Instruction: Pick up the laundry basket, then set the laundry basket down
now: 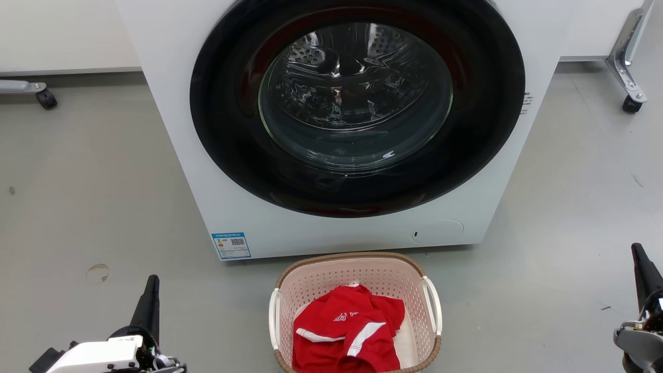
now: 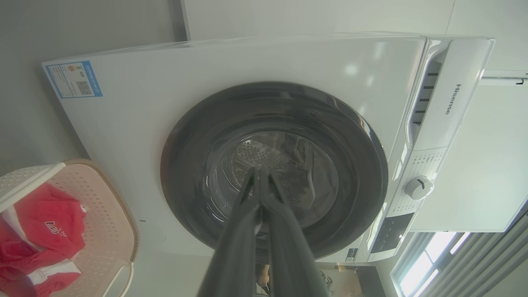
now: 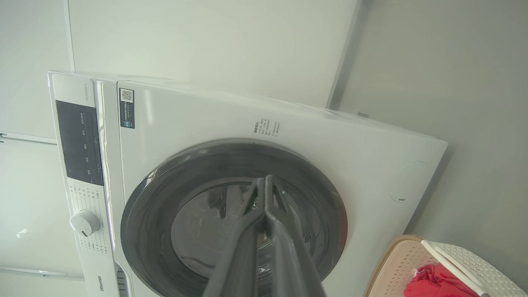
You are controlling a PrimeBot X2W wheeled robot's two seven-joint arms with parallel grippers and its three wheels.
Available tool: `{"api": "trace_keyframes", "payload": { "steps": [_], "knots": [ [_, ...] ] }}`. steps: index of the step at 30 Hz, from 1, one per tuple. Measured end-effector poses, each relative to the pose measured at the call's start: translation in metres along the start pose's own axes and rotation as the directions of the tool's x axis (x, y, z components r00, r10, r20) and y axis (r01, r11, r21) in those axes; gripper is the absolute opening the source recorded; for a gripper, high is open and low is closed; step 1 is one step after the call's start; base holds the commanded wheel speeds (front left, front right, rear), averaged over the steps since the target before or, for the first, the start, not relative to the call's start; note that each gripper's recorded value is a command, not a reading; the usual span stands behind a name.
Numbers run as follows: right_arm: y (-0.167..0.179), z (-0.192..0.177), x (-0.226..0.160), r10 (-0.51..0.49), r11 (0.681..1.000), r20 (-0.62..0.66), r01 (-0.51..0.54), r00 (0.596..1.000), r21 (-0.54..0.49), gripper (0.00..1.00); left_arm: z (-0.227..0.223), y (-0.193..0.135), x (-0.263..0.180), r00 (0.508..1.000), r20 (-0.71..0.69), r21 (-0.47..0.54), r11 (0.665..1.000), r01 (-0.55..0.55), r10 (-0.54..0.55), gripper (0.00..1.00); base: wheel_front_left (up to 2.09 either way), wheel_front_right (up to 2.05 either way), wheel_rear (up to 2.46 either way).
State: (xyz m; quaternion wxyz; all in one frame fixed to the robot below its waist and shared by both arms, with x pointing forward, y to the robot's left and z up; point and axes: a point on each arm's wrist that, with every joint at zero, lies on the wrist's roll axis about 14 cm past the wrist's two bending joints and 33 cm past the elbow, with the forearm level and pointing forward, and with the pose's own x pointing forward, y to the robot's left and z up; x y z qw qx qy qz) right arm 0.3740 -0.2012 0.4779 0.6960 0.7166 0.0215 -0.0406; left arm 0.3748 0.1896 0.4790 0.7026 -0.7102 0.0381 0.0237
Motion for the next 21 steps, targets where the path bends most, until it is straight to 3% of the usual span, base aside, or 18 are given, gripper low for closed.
{"api": "trace_keyframes", "payload": {
  "steps": [21],
  "knots": [
    [0.0, 0.0001, 0.0, 0.0, 1.0, 0.0, 0.0, 1.0, 0.0, 0.0, -0.0005, 0.0, 0.0, 1.0, 0.0, -0.002, 1.0, 0.0, 0.0, 0.0, 0.0, 0.0, 0.0]
  ]
}}
